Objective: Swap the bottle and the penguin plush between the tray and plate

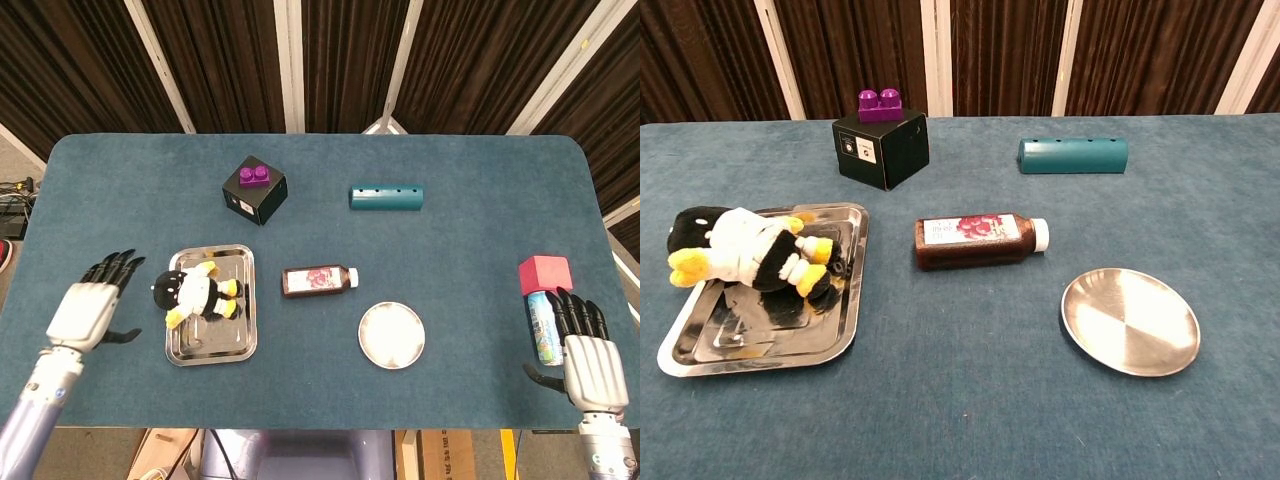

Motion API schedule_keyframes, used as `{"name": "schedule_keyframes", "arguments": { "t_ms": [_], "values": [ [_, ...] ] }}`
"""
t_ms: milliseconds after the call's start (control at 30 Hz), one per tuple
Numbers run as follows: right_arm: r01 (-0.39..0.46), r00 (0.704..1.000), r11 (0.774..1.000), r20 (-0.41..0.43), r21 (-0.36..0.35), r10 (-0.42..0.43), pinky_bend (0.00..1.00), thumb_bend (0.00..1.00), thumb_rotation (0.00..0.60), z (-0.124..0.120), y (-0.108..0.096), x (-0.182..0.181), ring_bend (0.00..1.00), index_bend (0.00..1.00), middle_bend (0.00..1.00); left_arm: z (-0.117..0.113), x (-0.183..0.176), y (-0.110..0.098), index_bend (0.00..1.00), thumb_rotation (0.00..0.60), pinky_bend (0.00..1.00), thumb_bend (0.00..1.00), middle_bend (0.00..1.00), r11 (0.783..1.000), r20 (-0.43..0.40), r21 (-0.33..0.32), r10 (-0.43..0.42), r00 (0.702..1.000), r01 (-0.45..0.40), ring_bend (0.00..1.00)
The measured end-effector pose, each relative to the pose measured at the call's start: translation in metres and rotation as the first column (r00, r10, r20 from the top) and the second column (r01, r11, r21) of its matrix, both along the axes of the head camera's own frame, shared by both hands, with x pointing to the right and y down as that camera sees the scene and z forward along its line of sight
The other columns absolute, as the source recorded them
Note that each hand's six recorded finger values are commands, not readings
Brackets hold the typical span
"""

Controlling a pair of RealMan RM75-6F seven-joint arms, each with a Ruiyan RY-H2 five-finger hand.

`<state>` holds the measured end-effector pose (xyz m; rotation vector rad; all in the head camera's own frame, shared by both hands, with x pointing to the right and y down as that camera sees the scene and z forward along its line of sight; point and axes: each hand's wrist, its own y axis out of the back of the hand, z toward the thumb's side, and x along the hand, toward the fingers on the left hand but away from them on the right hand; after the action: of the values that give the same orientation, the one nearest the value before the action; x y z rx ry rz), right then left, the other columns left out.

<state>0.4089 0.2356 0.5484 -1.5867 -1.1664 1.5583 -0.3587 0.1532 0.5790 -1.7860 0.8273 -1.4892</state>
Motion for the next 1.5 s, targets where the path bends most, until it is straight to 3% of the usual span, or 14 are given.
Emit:
{"name": "schedule_keyframes", "arguments": {
  "t_ms": [300, 533, 733, 967, 1167, 1367, 1500],
  "values": [
    [0.003, 1.000, 0.999, -0.004, -0.032, -0.003, 0.00, 0.10, 0.600, 0.006, 0.000, -0.001, 0.00, 0.04, 0.05, 0.045, 0.054, -0.018, 0.09, 0.600, 0.12, 0.10, 0.00, 0.993, 0.054, -0.105, 0.066, 0.996, -0.060, 0.00],
    [0.000, 1.000, 0.999, -0.005, -0.041, -0.001, 0.00, 0.10, 0.600, 0.008, -0.001, -0.001, 0.00, 0.04, 0.05, 0.084, 0.074, -0.024, 0.09, 0.600, 0.12, 0.10, 0.00, 0.984, 0.111, -0.167, 0.079, 0.991, -0.060, 0.00],
    [-0.029, 0.999, 0.999, -0.014, -0.040, 0.029, 0.00, 0.10, 0.600, 0.007, 0.000, 0.001, 0.00, 0.04, 0.05, 0.105, 0.083, -0.026, 0.13, 0.600, 0.25, 0.17, 0.09, 0.980, 0.153, -0.189, 0.096, 0.984, -0.066, 0.09],
    [-0.063, 0.998, 0.997, -0.018, -0.033, 0.063, 0.00, 0.10, 0.600, 0.006, -0.002, 0.005, 0.00, 0.04, 0.05, 0.113, 0.084, -0.028, 0.24, 0.600, 0.40, 0.44, 0.26, 0.980, 0.225, -0.180, 0.120, 0.967, -0.080, 0.25],
    [-0.064, 0.998, 0.997, -0.010, -0.039, 0.063, 0.00, 0.10, 0.600, 0.007, -0.002, 0.005, 0.00, 0.04, 0.05, 0.111, 0.087, -0.032, 0.31, 0.600, 0.44, 0.51, 0.36, 0.983, 0.231, -0.151, 0.135, 0.964, -0.101, 0.31],
    [-0.075, 0.997, 0.997, -0.007, -0.036, 0.075, 0.00, 0.10, 0.600, 0.006, -0.002, 0.008, 0.00, 0.04, 0.05, 0.097, 0.095, -0.036, 0.32, 0.600, 0.44, 0.51, 0.33, 0.988, 0.155, -0.104, 0.129, 0.979, -0.114, 0.31],
    [-0.080, 0.997, 0.996, -0.001, -0.031, 0.081, 0.00, 0.10, 0.600, 0.005, -0.002, 0.008, 0.00, 0.04, 0.05, 0.071, 0.108, -0.035, 0.33, 0.600, 0.41, 0.49, 0.30, 0.990, 0.026, -0.065, 0.128, 0.991, -0.127, 0.29]
  ]
}}
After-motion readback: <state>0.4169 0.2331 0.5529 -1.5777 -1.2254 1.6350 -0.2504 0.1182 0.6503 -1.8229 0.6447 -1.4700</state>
